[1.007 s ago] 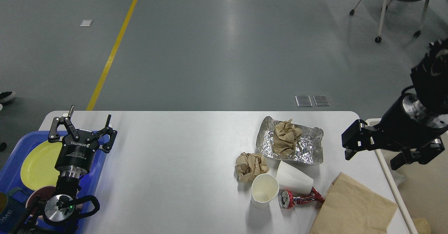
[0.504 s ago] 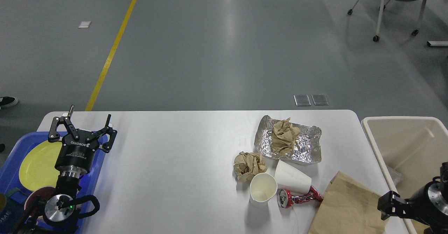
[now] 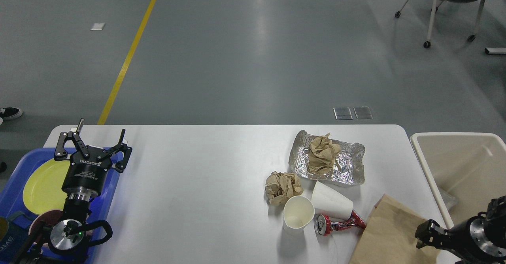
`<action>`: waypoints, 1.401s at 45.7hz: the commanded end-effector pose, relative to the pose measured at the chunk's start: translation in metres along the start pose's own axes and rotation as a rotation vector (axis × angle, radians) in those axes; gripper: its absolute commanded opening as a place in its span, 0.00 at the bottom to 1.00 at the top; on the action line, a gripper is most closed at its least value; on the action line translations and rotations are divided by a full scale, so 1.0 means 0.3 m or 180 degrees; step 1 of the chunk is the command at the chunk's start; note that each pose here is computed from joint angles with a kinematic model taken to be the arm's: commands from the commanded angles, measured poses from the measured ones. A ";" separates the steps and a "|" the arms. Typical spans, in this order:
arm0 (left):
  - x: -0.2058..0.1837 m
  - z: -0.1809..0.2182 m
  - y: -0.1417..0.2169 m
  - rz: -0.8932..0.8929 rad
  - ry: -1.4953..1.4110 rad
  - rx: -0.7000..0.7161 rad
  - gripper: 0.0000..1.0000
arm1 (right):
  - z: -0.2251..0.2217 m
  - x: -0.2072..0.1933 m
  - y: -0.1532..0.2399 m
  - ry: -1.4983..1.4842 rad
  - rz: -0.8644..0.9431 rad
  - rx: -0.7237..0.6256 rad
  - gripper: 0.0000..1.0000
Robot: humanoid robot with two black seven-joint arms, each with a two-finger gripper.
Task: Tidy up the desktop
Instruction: 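Grasp the brown paper bag with the right gripper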
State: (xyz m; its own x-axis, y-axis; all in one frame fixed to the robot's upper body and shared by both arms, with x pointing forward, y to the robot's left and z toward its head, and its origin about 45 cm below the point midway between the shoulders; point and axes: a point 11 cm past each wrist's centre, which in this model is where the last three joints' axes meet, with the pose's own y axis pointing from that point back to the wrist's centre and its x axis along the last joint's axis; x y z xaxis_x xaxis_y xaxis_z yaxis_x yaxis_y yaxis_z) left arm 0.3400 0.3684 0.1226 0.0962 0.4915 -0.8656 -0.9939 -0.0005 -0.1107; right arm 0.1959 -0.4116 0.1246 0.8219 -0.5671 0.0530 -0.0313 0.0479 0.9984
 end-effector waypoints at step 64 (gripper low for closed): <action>0.000 0.000 0.000 0.0000 -0.0001 0.0000 0.96 | -0.036 -0.043 -0.155 -0.0258 -0.0017 -0.0014 0.00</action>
State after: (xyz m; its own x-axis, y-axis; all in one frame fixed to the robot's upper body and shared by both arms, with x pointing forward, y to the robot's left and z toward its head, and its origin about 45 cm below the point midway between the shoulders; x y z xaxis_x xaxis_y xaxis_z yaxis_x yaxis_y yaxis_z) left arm 0.3400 0.3685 0.1226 0.0961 0.4915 -0.8655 -0.9939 -0.0005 -0.1107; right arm 0.1923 -0.3955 0.0712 0.7849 -0.6165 0.0620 -0.0298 0.0623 0.9976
